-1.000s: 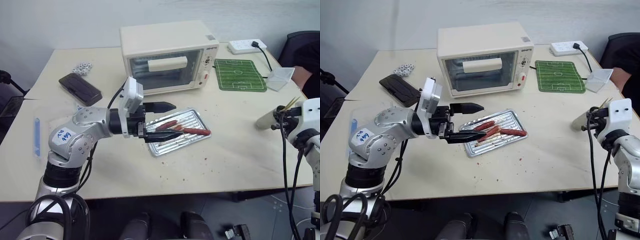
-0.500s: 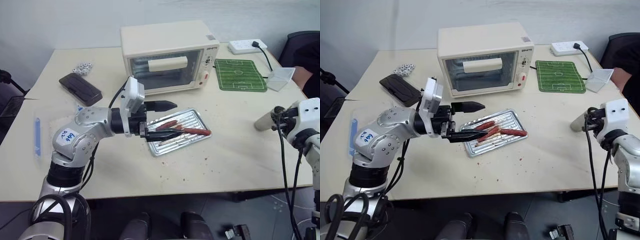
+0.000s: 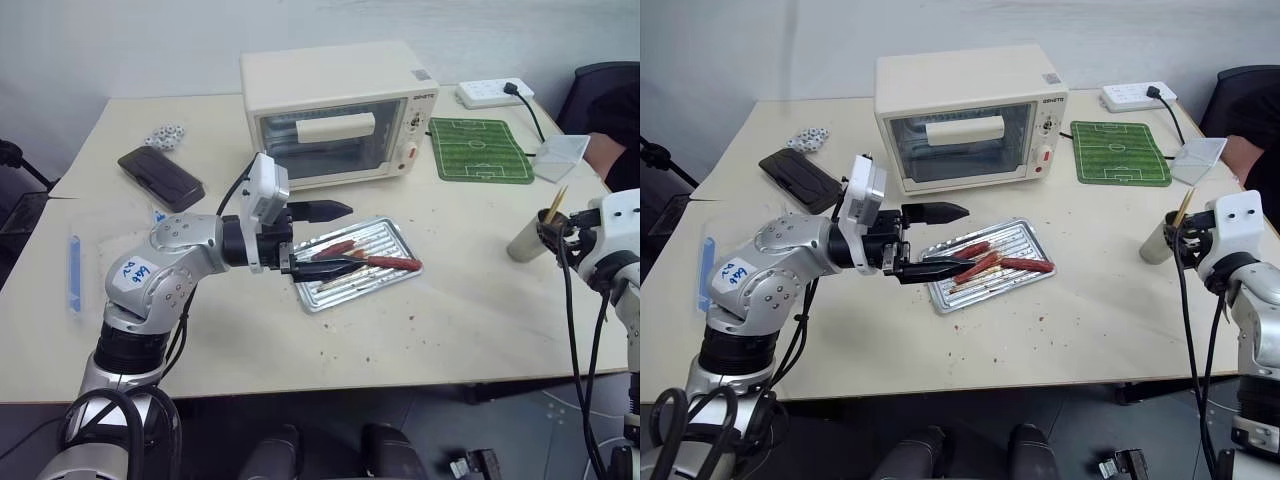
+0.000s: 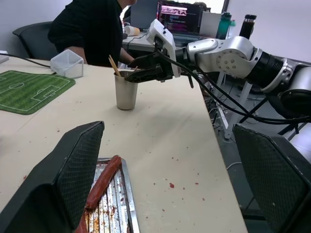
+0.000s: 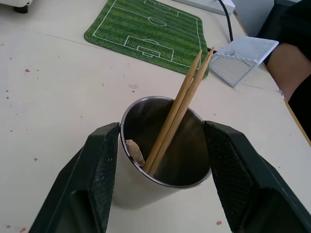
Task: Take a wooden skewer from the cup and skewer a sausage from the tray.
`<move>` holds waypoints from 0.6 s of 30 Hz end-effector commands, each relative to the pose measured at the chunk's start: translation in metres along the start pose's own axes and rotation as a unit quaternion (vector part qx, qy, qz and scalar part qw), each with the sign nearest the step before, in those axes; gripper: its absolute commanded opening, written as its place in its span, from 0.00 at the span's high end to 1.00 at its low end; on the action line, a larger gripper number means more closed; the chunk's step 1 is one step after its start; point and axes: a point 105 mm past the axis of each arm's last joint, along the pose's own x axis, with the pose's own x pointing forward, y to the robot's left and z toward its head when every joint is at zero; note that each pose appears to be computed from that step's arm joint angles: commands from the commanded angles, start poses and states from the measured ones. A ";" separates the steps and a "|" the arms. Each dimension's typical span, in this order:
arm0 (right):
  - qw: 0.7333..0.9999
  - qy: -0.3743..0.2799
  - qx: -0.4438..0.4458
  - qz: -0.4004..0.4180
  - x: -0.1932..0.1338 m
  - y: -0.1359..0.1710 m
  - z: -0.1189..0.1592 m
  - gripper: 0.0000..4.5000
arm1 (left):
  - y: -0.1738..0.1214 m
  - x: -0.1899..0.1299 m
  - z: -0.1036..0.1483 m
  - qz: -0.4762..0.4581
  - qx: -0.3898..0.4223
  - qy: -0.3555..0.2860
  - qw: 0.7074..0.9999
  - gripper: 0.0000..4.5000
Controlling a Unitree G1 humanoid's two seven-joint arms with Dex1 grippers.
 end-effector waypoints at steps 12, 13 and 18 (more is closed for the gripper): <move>0.999 -0.048 0.014 -0.004 -0.008 -0.001 0.024 0.92 | -0.003 0.003 0.006 -0.010 0.033 -0.002 0.999 0.00; 0.999 -0.048 0.014 -0.003 -0.009 0.000 0.025 0.92 | -0.003 0.004 0.006 -0.010 0.034 -0.002 0.999 0.00; 0.999 -0.050 0.011 -0.002 -0.010 0.001 0.026 0.92 | -0.002 0.004 0.006 -0.011 0.036 -0.002 0.999 0.00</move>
